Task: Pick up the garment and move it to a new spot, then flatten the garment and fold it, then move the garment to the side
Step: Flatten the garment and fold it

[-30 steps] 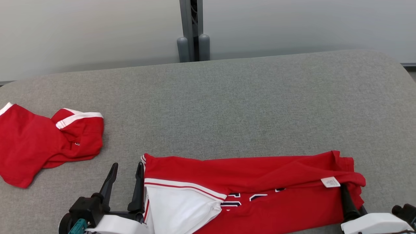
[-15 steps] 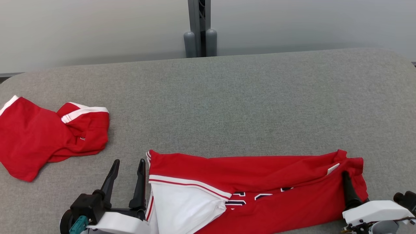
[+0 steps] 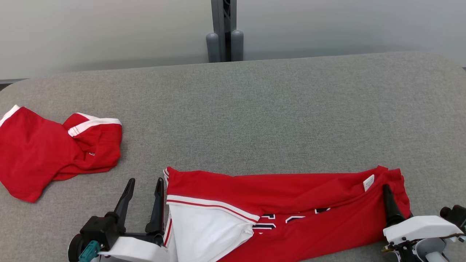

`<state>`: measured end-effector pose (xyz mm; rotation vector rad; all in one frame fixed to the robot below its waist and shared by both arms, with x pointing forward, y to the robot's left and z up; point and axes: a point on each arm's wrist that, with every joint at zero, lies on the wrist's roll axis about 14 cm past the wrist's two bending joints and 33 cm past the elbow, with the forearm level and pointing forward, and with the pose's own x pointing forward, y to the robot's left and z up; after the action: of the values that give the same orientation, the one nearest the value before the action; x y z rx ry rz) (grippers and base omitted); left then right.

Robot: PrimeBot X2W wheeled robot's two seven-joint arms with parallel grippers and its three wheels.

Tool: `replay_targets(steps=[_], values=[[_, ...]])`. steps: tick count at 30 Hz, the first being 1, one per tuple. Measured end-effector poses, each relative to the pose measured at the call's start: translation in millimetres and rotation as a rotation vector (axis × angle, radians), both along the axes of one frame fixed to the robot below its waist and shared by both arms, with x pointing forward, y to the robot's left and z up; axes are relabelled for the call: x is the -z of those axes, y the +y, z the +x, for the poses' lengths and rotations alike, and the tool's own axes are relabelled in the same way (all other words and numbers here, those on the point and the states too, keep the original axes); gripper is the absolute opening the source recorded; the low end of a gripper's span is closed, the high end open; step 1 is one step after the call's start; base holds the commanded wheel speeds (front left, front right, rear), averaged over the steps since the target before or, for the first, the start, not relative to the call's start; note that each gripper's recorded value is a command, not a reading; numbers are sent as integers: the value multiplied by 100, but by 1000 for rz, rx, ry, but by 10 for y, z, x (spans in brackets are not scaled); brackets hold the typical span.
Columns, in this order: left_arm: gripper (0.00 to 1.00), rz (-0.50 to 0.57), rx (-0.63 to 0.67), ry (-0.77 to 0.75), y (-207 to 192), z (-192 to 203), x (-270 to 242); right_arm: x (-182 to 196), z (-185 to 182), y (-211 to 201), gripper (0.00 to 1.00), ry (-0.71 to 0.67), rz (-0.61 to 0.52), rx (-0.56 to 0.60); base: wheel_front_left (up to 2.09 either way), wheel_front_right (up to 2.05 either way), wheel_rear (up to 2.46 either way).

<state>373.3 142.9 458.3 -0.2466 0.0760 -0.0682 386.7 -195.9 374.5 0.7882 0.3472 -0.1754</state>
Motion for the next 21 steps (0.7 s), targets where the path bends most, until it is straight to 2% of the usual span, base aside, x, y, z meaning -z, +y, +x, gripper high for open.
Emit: replay_targets(steps=[4, 5, 6, 7, 16, 21], values=[[100, -1, 3, 3, -10, 2, 9, 20, 17, -9, 100, 8, -9, -2, 0, 0, 0], [100, -1, 3, 2, -11, 5, 7, 21, 24, -6, 40, 9, -15, -6, 0, 0, 0], [100, 0, 2, 2, -8, 6, 6, 18, 34, -6, 3, 8, -21, -10, 0, 0, 0], [100, 0, 1, 2, -5, 6, 6, 10, 46, -10, 0, 6, -26, -11, 0, 0, 0], [100, 0, 1, -7, -3, -14, -28, -85, 78, -134, 0, -23, -62, 13, 0, 0, 0], [100, -7, 3, -18, -14, -25, -66, -188, 94, -333, 0, -49, -115, 34, 0, 0, 0]])
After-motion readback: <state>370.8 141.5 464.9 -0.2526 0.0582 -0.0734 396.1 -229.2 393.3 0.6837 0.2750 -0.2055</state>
